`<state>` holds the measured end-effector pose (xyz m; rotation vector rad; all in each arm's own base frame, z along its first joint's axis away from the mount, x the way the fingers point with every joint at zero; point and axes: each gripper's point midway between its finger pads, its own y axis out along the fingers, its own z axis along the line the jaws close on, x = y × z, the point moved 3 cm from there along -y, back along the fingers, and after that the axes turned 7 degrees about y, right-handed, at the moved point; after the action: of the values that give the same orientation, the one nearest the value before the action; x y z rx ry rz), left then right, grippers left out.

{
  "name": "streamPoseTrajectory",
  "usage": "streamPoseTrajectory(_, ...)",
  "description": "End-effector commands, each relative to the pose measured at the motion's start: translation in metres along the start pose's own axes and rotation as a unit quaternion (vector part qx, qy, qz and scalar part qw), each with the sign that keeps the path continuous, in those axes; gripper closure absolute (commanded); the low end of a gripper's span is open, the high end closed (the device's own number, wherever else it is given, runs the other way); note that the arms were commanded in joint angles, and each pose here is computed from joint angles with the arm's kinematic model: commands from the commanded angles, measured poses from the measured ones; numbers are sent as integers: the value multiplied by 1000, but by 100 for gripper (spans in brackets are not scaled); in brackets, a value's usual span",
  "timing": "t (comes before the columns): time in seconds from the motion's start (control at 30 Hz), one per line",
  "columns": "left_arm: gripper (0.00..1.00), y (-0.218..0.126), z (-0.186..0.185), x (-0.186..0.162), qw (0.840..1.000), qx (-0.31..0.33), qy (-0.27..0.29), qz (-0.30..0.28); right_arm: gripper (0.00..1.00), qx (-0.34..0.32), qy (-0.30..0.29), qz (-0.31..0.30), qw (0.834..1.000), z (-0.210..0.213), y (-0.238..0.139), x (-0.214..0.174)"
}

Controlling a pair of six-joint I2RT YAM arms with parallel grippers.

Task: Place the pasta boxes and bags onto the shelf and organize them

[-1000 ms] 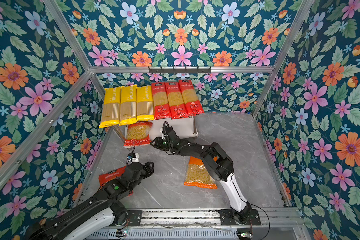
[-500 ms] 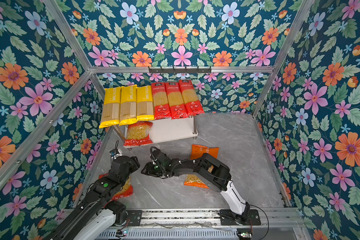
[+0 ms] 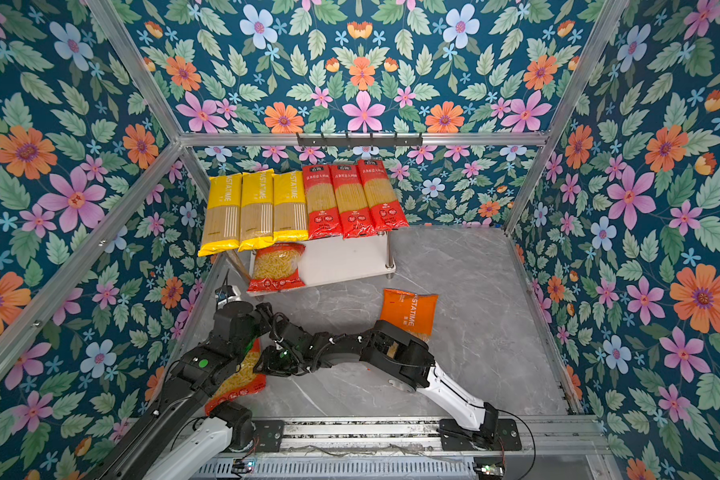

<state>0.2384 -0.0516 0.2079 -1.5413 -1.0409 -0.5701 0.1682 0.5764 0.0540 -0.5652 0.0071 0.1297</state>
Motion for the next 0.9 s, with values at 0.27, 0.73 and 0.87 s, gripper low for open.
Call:
streamPoseTrajectory(0.27,33,-7,-8,14,1000,-13,10,-6,89,11,5,17,1000,6,-2,-11)
streamPoseTrajectory(0.73,34,-10,-30,11,997,-73,14,35,100,-8,40,-101,994,-60,-147,18)
streamPoseTrajectory(0.87,34,4,-44,-15,992,-108,3,60,100,-49,90,-150,983,-112,-208,18)
